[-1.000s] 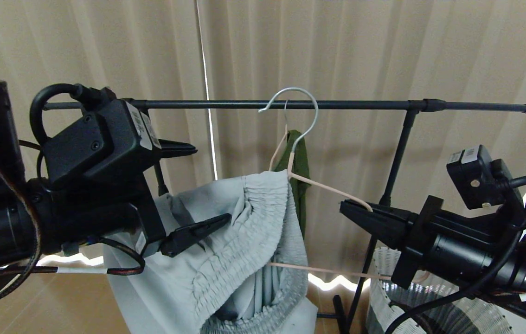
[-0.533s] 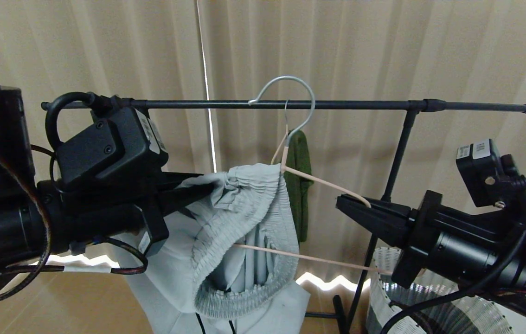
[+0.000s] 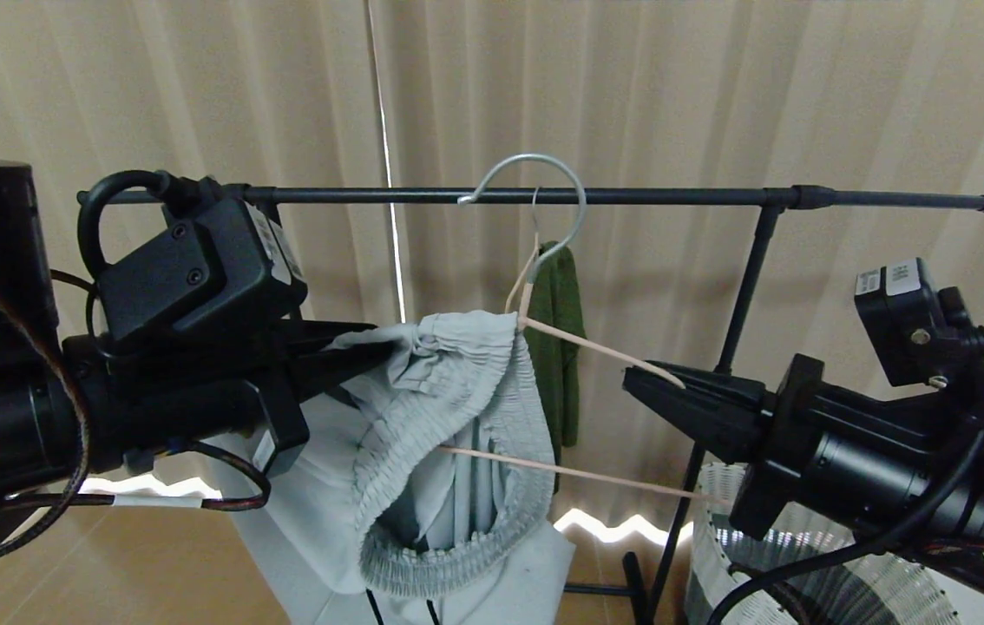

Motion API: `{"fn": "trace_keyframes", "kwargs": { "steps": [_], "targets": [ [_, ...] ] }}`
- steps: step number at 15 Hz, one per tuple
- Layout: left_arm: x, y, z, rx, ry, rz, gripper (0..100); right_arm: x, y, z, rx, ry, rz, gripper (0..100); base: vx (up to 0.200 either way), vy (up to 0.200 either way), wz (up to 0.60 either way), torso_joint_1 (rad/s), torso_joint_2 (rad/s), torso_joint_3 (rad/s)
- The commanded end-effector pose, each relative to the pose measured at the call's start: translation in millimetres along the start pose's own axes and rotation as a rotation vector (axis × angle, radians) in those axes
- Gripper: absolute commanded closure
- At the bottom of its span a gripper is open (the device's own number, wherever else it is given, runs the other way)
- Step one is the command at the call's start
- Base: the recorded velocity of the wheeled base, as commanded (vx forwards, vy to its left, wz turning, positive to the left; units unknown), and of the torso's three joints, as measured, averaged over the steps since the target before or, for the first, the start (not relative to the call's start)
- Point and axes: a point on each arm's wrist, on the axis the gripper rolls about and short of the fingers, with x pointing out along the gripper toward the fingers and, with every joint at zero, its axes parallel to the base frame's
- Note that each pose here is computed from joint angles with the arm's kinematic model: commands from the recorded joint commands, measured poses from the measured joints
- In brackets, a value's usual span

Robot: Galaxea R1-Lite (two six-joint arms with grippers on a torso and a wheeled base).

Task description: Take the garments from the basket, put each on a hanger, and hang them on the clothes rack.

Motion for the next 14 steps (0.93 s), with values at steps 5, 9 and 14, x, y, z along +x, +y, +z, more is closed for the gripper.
{"fn": "trace_keyframes", "kwargs": {
  "steps": [5, 9, 14],
  "targets": [
    [-2.4, 9.5, -7.3, -0.022, 0.088, 0.119, 100, 0.6, -1.5, 1.1, -0.020, 0.000, -0.012, 0, 0.000, 0.000, 0.00, 0.000, 0.00, 0.000],
    [-1.7, 8.1, -7.8, -0.167, 0.210, 0.305, 100, 2.5, -4.3, -3.9, -0.116, 0.021, -0.020, 0, 0.000, 0.000, 0.00, 0.000, 0.00, 0.000],
    [4.2, 0.7, 8.3, -0.427, 0.139, 0.344, 100, 12.2, -0.3, -14.0, -0.109, 0.063, 0.007, 0, 0.000, 0.000, 0.00, 0.000, 0.00, 0.000]
  ]
}}
